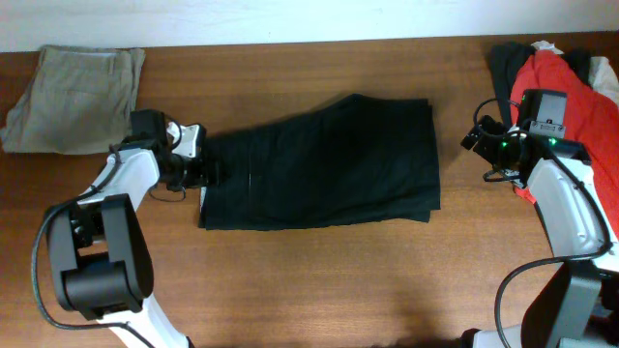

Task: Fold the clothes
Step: 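Grasp the shorts' left edge with the left gripper and lift it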

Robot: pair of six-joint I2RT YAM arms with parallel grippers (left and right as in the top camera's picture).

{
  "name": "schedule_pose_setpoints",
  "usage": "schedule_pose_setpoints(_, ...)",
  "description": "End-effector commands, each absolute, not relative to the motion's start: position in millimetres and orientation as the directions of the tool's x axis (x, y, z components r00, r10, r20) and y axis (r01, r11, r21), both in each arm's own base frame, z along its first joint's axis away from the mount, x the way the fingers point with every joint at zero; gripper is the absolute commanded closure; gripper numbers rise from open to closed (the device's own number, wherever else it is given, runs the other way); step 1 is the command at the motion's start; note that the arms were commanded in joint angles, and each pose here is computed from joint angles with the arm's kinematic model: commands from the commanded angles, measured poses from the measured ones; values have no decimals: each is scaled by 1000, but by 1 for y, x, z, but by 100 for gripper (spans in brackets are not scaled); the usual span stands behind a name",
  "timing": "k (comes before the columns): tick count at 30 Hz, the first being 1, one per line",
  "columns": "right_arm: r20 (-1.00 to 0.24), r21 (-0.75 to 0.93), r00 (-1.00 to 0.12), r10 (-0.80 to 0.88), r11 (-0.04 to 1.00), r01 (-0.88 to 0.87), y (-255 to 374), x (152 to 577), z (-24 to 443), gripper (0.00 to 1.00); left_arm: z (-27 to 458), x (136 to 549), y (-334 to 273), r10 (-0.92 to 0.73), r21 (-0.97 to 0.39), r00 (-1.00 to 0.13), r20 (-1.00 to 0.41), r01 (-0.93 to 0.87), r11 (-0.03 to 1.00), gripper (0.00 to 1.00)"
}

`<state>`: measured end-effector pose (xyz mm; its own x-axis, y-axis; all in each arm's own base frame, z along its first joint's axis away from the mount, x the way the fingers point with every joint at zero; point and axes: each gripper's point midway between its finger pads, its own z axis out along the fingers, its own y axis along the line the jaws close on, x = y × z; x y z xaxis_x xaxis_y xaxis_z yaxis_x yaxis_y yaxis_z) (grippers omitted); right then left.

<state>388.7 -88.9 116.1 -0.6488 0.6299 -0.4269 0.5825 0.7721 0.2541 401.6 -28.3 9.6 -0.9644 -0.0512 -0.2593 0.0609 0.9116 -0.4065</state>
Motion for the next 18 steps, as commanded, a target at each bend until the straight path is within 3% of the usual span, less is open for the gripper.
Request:
schedule_pose_setpoints(1,-433,255,-635,640,763,595,-91,387,119,1,-41,357,-48,-9,-422,-997,-80,25,906,20)
schedule_pose_setpoints(3,-433,255,-635,640,763,594,-91,387,119,1,-41,357,-48,-9,-421,-997,-83,27,907,32)
schedule_pose_setpoints(5,-433,255,-635,640,763,595,-91,387,119,1,-43,358,-43,-8,-392,-996,-84,25,920,51)
schedule_pose_setpoints(9,-433,255,-635,640,763,595,-91,387,119,1,-48,357,-23,-23,-279,-998,-62,-5,960,99)
schedule_pose_setpoints(14,-433,255,-635,640,763,595,-91,387,119,1,-30,364,22,-130,-75,-991,-18,-129,989,99)
schedule_pose_setpoints(18,-433,255,-635,640,763,594,-91,387,119,1,17,388,52,-200,-61,-979,-35,-198,978,99)
